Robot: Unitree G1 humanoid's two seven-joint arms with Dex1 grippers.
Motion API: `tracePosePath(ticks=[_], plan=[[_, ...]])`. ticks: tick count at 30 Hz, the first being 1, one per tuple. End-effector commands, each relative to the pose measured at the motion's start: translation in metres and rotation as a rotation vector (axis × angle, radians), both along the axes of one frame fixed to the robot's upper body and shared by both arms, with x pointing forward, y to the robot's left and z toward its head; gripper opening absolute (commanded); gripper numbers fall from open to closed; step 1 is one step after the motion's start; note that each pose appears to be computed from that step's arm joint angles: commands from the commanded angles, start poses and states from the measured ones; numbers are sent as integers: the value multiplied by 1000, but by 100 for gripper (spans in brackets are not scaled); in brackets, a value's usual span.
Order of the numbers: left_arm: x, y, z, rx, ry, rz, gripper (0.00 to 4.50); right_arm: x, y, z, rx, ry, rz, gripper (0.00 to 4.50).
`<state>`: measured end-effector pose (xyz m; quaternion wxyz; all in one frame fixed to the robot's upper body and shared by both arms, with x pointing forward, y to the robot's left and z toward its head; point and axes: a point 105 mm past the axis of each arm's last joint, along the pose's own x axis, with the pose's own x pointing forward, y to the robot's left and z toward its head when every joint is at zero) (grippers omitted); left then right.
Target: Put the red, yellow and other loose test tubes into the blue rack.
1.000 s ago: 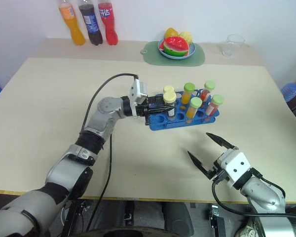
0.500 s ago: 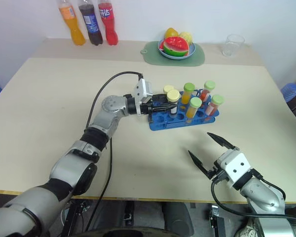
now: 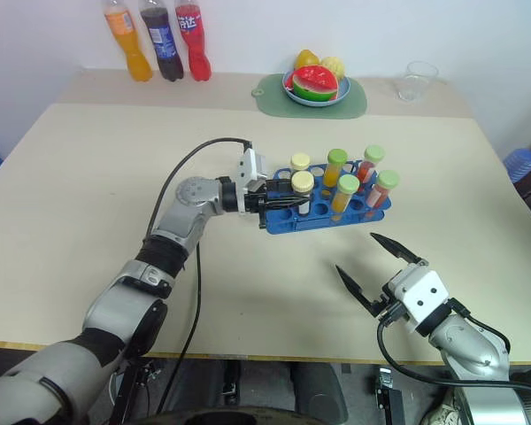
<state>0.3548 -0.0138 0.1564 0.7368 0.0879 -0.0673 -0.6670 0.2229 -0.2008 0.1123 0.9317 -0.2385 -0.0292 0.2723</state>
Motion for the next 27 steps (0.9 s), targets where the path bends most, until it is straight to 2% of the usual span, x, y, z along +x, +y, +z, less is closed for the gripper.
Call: tracePosePath(ticks=[1, 4, 6, 12, 14, 16, 20, 27], plan=[[-1, -5, 14, -35, 8, -19, 216, -1, 1, 8, 9, -38, -1, 444], [6, -1, 21, -51, -17, 39, 371, -2, -1, 8, 13, -36, -15, 444], [6, 3, 24, -61, -5, 35, 446, -1, -5, 9, 28, -36, -50, 444], [10, 26, 27, -65, -82, 119, 446, 9, -21, 15, 102, -46, -172, 444], [11, 47, 19, -41, -123, 170, 446, 12, -25, 17, 134, -48, -194, 444], [9, 60, 18, -117, -85, 182, 446, 13, -28, 19, 154, -45, -204, 444], [9, 87, 10, -116, -105, 287, 446, 6, -36, 16, 139, -16, -207, 444], [-21, 134, -7, -55, -46, 319, 446, -19, -55, 14, 167, 42, -234, 444]])
